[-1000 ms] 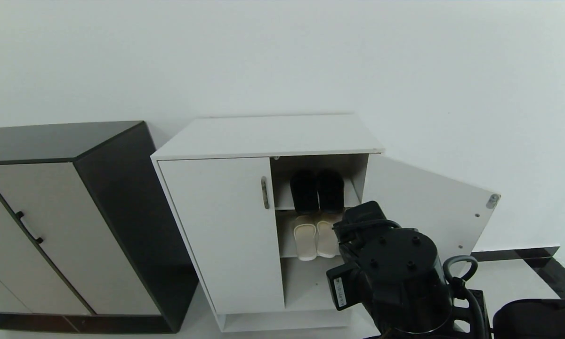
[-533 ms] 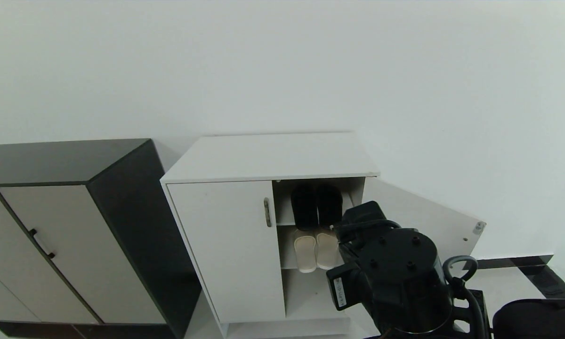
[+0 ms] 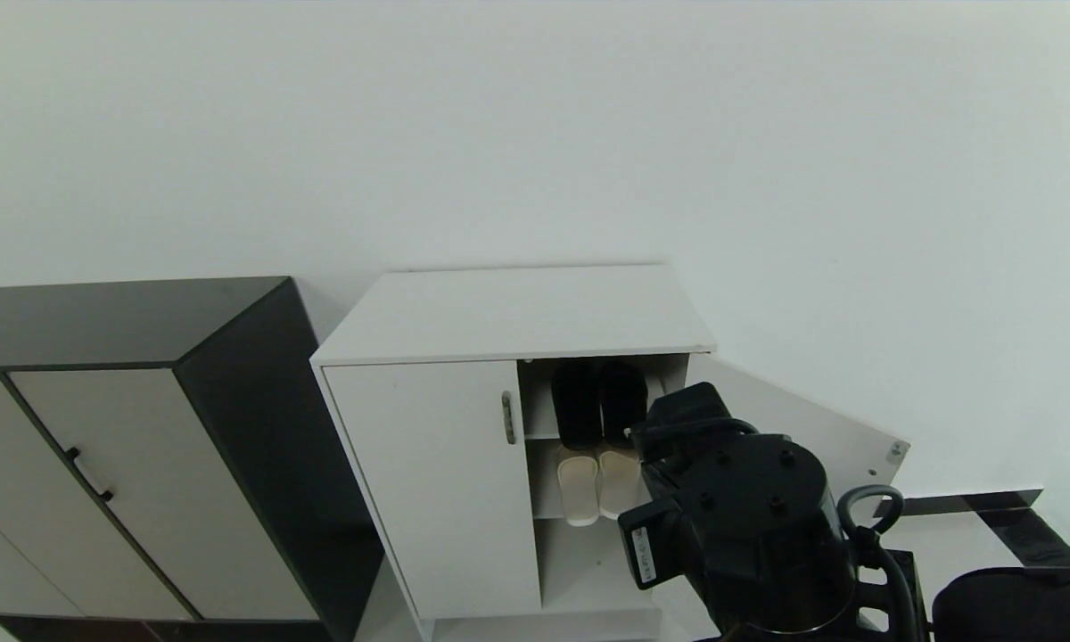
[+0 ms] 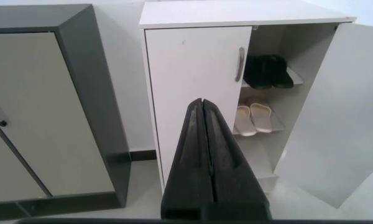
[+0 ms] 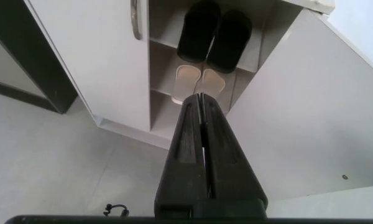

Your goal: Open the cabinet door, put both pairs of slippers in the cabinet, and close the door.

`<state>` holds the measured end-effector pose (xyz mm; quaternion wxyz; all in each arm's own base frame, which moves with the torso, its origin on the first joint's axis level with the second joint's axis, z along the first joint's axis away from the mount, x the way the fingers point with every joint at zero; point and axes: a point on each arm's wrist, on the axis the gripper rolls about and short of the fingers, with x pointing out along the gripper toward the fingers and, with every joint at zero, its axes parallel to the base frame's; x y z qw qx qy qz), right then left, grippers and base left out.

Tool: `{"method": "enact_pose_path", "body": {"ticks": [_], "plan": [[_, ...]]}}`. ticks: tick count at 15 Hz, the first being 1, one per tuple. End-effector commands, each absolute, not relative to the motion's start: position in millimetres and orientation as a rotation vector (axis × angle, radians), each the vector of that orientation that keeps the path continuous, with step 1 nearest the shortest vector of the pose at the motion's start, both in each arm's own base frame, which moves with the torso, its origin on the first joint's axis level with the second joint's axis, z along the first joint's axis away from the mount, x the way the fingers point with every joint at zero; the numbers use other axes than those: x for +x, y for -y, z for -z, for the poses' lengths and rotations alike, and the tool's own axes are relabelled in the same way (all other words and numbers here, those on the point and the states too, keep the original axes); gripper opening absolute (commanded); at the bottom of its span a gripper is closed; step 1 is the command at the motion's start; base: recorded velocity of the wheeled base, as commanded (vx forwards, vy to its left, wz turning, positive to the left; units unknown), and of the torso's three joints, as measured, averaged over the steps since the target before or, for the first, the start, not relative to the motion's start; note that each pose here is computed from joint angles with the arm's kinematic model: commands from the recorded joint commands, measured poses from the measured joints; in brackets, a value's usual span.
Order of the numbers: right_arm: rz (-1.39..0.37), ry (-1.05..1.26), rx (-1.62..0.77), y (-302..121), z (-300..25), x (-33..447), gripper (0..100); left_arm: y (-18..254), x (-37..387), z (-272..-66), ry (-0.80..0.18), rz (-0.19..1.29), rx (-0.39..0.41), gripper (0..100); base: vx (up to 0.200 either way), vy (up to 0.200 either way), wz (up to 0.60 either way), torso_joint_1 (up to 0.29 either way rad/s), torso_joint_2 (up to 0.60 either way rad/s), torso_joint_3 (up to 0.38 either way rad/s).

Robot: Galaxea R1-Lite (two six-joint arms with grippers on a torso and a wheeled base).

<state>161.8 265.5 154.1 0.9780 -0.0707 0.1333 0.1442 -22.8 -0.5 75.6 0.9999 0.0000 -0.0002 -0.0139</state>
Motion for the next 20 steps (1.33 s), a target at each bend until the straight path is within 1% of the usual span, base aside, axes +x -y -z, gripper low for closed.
{"method": "enact_pose_path", "body": {"ticks": [1, 9, 12, 14, 17, 18, 19, 20], "plan": [[-0.291, -0.273, -0.148, -265, -152, 161, 0, 0, -23, -76, 0.000, 0.028, 0.000, 0, 0.000, 0.000, 0.00, 0.000, 0.00, 0.000], [-0.283, -0.278, -0.155, -265, -150, 164, 0, 0, -23, -76, 0.000, 0.028, -0.002, 0, 0.000, 0.000, -0.60, 0.007, 0.00, 0.002], [-0.237, -0.254, -0.114, -255, -159, 187, 0, 0, -23, -76, 0.000, 0.026, 0.000, 0, 0.000, 0.000, 0.00, 0.000, 0.00, 0.000], [-0.289, -0.234, -0.053, -245, -176, 202, 0, 0, -23, -76, 0.000, 0.026, 0.002, 0, 0.000, 0.000, 0.00, 0.000, 0.00, 0.000], [-0.308, -0.228, 0.012, -221, -189, 240, 0, 0, -23, -76, 0.000, 0.028, 0.000, 0, 0.000, 0.000, 0.00, 0.000, 0.00, 0.000], [-0.282, -0.229, 0.018, -215, -190, 249, 0, 0, -23, -76, 0.000, 0.026, 0.000, 0, -0.200, 0.000, 0.00, 0.002, 0.00, 0.002], [-0.220, -0.245, 0.025, -203, -191, 268, 0, 0, -23, -76, 0.000, 0.026, 0.000, 0, -0.200, 0.000, 0.00, 0.002, 0.00, 0.002], [-0.204, -0.254, 0.033, -197, -191, 276, 0, 0, -23, -76, 0.000, 0.026, 0.000, 0, -0.200, 0.000, 0.00, 0.012, 0.00, 0.007]]}}
